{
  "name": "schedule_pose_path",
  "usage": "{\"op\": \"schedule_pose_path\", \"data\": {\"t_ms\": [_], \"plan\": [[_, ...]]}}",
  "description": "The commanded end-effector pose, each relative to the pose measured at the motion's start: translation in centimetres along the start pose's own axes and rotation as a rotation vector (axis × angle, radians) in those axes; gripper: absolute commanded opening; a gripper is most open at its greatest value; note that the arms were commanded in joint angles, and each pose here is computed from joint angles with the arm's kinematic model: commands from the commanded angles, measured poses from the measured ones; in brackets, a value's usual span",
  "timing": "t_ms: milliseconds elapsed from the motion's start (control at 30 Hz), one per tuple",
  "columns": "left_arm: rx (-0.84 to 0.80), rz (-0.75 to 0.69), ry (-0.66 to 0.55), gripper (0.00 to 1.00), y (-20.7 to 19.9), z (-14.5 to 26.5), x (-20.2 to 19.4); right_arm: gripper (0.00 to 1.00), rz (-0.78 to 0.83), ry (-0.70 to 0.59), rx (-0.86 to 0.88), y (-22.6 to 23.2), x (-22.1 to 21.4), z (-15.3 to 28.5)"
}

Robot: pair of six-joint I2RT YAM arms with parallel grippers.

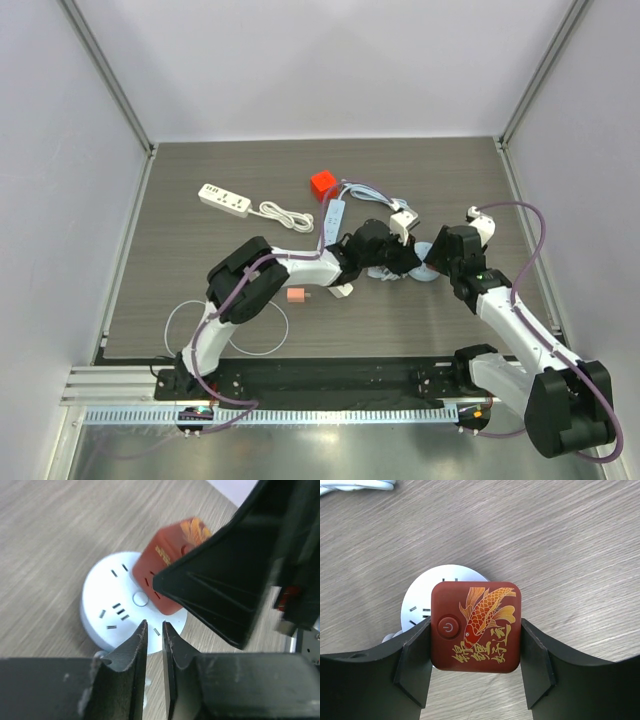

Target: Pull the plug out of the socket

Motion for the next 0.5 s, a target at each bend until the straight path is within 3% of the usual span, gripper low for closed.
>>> {"op": "schedule_pose_path", "data": {"t_ms": [0, 133, 300, 467], "plan": [[-0.054, 0.01, -0.019, 0.17, -0.9, -1.7, -0.1, 0.01, -0.1, -0.149, 0.119, 3.7, 4.1, 0.6], [0.044, 0.037, 0.056, 0.14, 0.6, -3.4, -2.3, 0.01, -0.141, -0.147, 0.16, 4.6, 4.6, 1.2], [0.144, 0.08, 0.236, 0.1, 2.7, -6.5, -7.0, 0.01, -0.164, -0.161, 0.173, 5.4, 5.6, 1.8], [0.166, 0.12, 0.254, 0.06, 3.5, -6.6, -7.6, 0.01, -0.166, -0.194, 0.185, 6.4, 7.4, 2.8]]}}
Point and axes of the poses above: each gripper's point midway between its finger pads, its own z axis back along the fingers, its own y axis along the line the jaws close on, x = y × z, the point moved 6 cm from there along z, back along the fingers, and after that the axes turned 15 degrees about -z, right-handed, at the moved point
